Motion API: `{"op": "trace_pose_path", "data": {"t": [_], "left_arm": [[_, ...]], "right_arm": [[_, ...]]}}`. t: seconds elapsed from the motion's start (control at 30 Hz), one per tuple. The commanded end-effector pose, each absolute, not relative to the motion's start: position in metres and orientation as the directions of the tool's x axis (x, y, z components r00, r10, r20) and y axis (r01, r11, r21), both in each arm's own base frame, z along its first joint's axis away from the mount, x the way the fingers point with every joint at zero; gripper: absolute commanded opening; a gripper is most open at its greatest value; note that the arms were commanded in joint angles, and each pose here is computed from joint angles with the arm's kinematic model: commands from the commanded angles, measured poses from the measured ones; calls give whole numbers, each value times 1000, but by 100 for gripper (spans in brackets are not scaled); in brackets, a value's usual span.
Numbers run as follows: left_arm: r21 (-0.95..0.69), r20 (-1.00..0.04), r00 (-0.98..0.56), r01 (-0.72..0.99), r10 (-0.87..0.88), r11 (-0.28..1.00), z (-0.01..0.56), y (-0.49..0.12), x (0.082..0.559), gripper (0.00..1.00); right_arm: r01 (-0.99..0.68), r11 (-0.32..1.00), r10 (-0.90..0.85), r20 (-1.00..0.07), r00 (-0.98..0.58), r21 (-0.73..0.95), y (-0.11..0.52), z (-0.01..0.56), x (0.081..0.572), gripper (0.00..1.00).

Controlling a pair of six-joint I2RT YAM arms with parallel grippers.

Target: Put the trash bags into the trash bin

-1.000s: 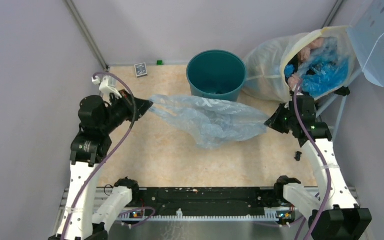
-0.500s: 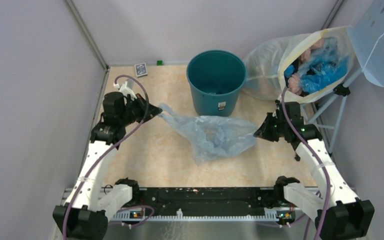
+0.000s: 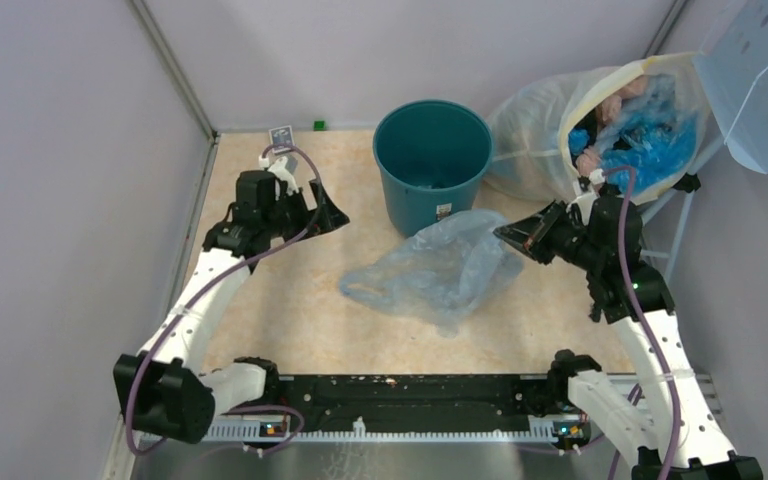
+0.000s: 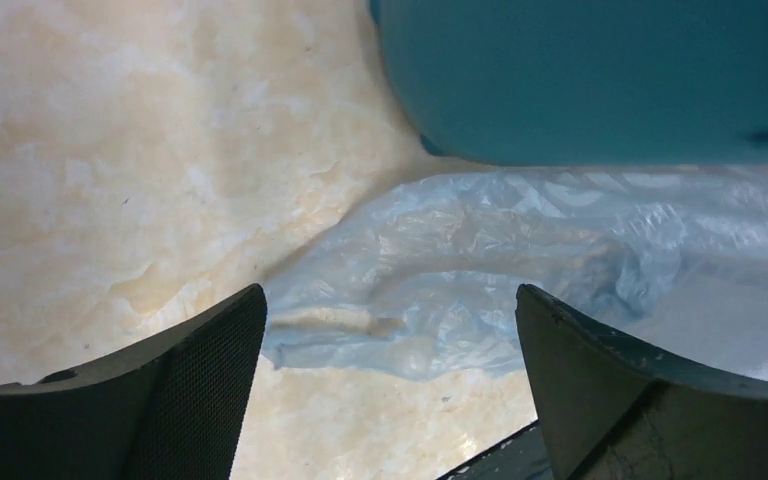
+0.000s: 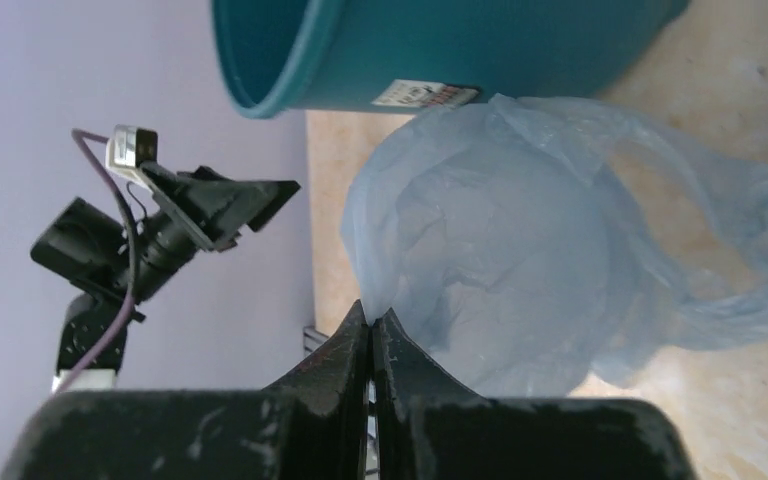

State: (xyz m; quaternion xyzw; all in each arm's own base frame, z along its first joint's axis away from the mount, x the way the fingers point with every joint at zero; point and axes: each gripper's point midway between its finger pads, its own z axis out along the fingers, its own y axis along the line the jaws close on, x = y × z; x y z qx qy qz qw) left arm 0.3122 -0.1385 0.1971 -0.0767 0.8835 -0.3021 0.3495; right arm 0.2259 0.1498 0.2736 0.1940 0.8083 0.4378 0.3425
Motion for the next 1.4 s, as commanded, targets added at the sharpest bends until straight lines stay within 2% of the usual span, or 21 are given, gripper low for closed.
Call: {"op": "trace_pose_path", "data": {"t": [0.0,0.17,0.33,0.63,1.07,1.13,1.27,1.33,1.37], "left_arm": [[-489,-775,-593,348,-216,800,274,-159,292,99],[-470,-868,-465,652,-176,595,325,-225,239,99],[-448,-892,-410,748,-190,490,333,-263,208,99],[-357,-930,-357,813,-90,461,328,-332,198,99],[-320,-942,-332,857,-41,405,318,-385,208,98],[-313,-945,-325,857,-42,408,317,-388,211,93],[-315,-945,-322,870,-46,379,317,-398,212,74],[-309,-947,-319,882,-31,357,315,-402,210,54],[-305,-948,-317,881,-27,360,314,-401,210,37]], "right_arm": [[-36,454,661,-364,-656,890,157,318,236,0],[12,413,699,-309,-644,911,159,316,244,0],[9,396,701,-295,-650,918,167,320,245,0],[-14,391,667,-294,-685,920,187,325,243,0],[-38,364,636,-279,-719,930,210,335,233,0],[-43,357,631,-275,-725,933,213,337,231,0],[-52,350,628,-276,-728,935,215,340,228,0],[-62,350,627,-283,-726,935,214,342,227,0],[-73,354,625,-293,-724,932,214,342,226,0]]}}
